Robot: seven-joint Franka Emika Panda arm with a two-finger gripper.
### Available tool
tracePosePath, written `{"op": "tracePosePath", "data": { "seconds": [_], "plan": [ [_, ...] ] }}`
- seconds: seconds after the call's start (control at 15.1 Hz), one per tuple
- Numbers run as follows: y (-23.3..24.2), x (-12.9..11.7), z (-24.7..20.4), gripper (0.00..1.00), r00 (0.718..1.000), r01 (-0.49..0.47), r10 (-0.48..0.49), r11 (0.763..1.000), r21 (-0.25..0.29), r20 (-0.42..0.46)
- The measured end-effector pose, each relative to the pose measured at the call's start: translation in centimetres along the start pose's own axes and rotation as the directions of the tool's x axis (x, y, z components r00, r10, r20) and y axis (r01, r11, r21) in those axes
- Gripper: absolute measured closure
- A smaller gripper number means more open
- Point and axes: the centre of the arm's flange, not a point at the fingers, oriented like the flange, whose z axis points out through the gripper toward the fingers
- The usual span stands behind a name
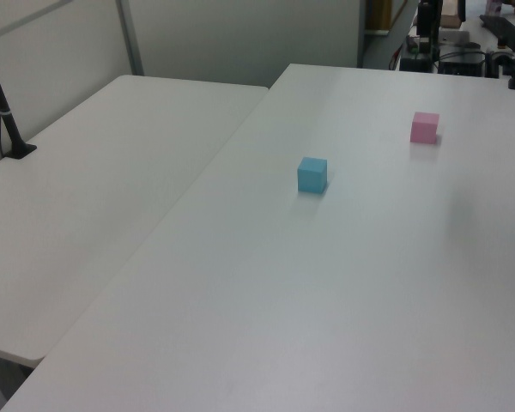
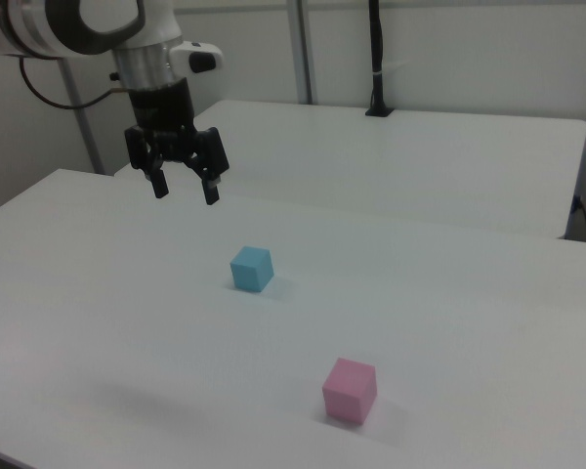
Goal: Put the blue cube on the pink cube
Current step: 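Move the open gripper down over the light-blue cube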
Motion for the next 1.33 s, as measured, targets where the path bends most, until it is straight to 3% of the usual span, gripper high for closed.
{"op": "tracePosePath", "data": {
  "seconds": [0.27, 0.47, 0.8, 0.93, 1.13, 1.33],
  "plan": [
    [-1.5, 2.7, 1.8, 0.0, 0.999, -0.04, 0.04, 0.998, 0.039, 0.013],
    [-1.7, 4.3, 3.2, 0.0, 0.998, -0.052, 0.051, 0.998, 0.04, 0.035],
    [-2.0, 4.8, 3.2, 0.0, 0.998, -0.049, 0.048, 0.998, 0.038, 0.033],
    [-2.3, 5.5, 3.2, 0.0, 0.999, -0.043, 0.044, 0.998, 0.039, -0.005],
    [-2.8, 8.9, 6.0, 0.0, 0.996, -0.044, 0.049, 0.997, 0.063, -0.08],
    [-3.8, 13.7, 12.4, 0.0, 0.995, -0.034, 0.039, 0.998, 0.05, -0.092]
  ]
}}
